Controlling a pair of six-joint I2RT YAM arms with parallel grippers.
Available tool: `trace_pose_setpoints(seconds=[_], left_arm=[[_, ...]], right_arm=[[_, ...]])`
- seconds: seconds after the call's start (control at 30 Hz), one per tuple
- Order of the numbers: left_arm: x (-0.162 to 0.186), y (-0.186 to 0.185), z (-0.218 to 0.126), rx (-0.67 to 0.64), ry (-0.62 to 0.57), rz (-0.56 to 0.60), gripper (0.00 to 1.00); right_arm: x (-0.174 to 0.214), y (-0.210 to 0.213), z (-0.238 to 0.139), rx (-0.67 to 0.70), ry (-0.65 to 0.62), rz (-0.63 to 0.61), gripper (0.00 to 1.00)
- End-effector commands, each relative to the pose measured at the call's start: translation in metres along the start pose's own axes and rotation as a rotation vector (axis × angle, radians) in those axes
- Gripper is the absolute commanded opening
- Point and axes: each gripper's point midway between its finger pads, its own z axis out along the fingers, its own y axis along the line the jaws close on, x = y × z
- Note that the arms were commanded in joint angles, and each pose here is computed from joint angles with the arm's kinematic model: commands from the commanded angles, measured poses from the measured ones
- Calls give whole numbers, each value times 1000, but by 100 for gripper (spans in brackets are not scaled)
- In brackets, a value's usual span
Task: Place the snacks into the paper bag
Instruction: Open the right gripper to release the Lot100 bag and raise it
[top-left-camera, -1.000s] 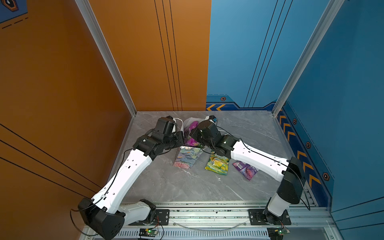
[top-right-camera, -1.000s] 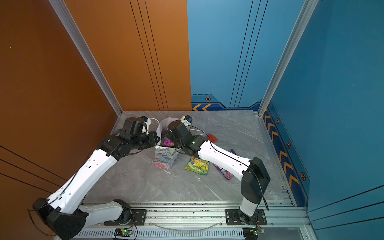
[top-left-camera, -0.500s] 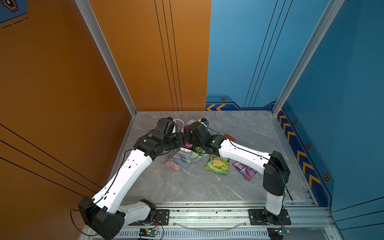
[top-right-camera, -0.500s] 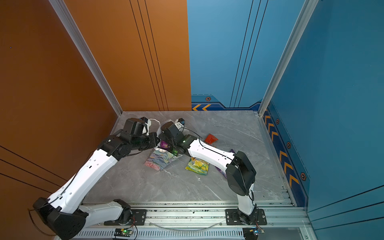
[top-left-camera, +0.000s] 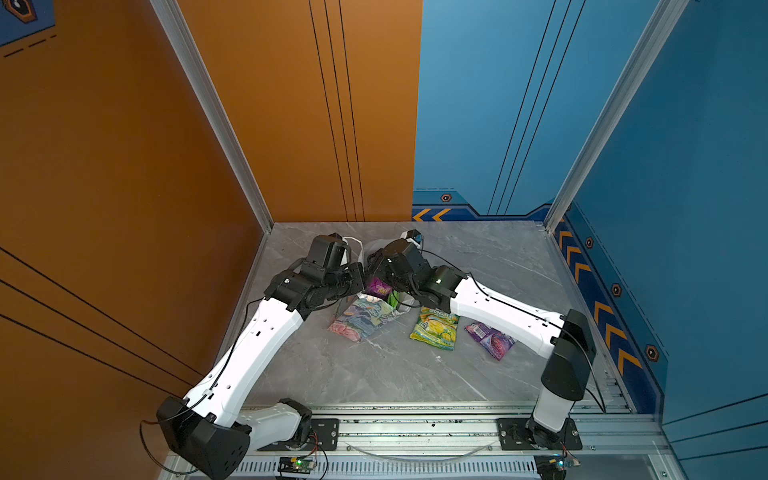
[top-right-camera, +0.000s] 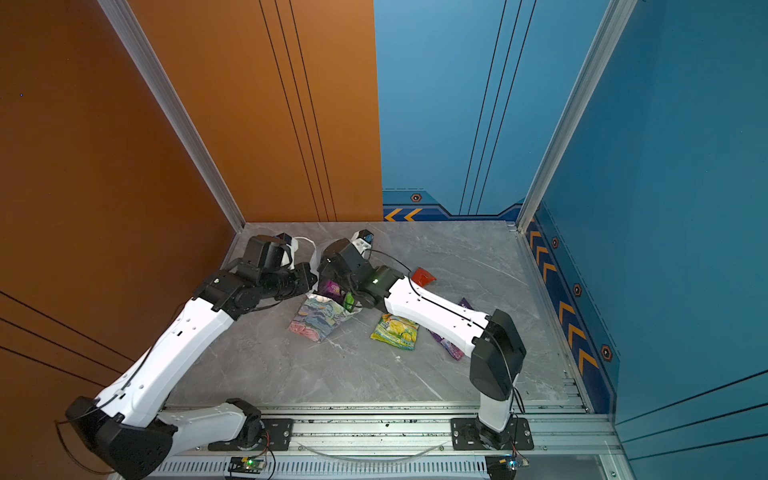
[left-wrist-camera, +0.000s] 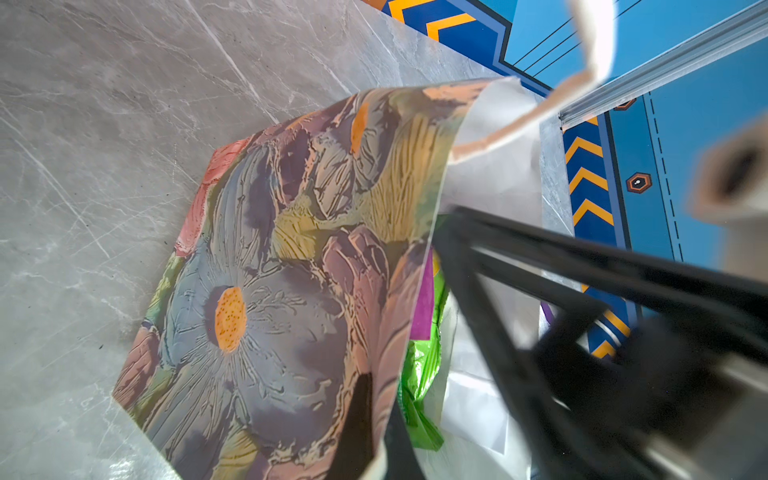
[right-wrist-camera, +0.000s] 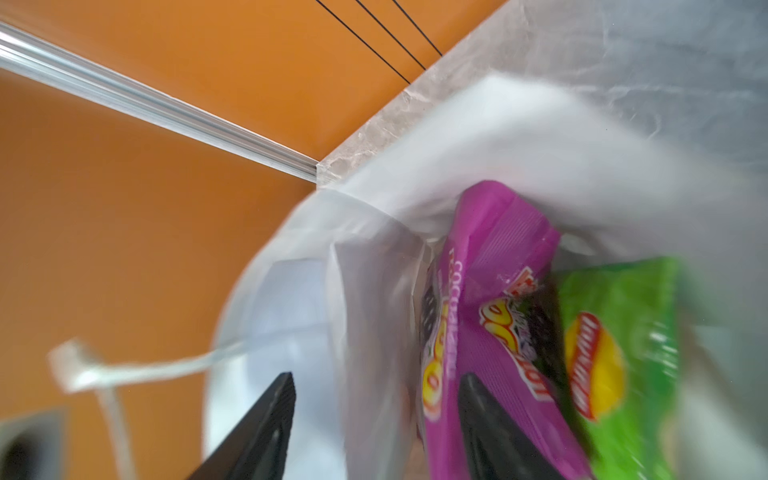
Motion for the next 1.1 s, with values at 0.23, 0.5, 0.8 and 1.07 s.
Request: trace_pose_setpoints(seconds=[0.23, 0.5, 0.8, 1.07], left_arm=[[-21, -12, -11, 70, -85, -7, 0], [-22, -9, -10, 66, -85, -14, 0], [-22, -8, -7, 62, -75, -18, 0], [-22, -7, -7, 60, -76, -19, 0]], right_arm=[[-38, -21, -81, 135, -133, -201, 70], [-34, -72, -84, 301, -109, -293, 72], [-8, -91, -52, 339, 12, -308, 69], [11, -94, -29, 317, 90, -295, 55]])
